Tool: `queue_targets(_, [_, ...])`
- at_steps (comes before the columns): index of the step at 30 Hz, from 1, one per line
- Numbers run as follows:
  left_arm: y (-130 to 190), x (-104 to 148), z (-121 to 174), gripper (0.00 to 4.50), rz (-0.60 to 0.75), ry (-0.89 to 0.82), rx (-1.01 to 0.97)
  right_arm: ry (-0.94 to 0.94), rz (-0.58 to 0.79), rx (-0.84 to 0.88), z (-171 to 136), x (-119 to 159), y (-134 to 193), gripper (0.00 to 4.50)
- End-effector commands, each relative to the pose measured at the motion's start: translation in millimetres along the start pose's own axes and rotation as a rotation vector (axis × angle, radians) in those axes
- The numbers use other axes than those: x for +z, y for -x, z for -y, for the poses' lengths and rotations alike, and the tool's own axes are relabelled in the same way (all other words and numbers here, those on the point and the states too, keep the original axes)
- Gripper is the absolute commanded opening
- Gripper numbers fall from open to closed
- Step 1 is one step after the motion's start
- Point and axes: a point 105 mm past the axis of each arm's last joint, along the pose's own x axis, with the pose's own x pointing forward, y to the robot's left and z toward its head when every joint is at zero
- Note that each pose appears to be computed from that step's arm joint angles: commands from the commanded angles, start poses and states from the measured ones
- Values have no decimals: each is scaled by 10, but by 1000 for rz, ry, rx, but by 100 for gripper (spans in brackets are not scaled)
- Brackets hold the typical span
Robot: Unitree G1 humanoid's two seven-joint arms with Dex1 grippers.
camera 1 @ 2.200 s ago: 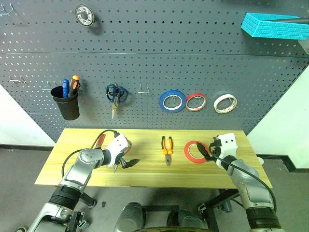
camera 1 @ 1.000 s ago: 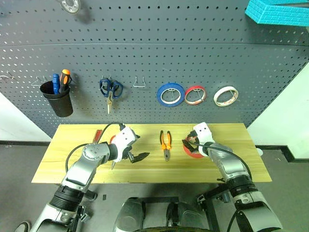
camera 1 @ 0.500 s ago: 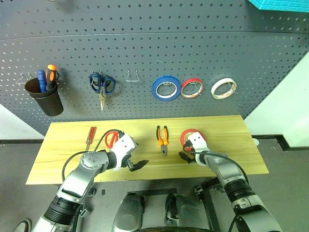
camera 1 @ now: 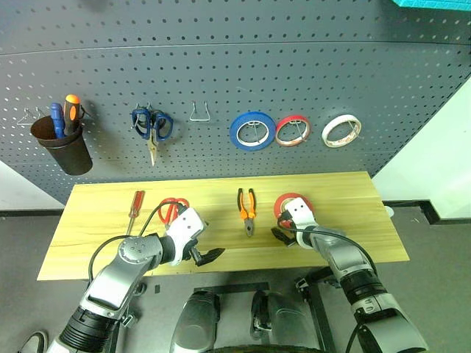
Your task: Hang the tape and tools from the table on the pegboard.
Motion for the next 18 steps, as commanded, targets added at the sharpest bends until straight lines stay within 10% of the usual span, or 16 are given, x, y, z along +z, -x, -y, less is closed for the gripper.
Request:
queue_targets(1, [62,95,9,450,33,-13,12,-15,-38,34,-83,-108,-53,449])
queue_targets(14, [134,78,82,450,21,7,26,-21,-57,67,-109,-150,-129,449])
queue_targets(18, [141,73,74,450,20,10,32,-26,-56,70,-121,-160,-136,358])
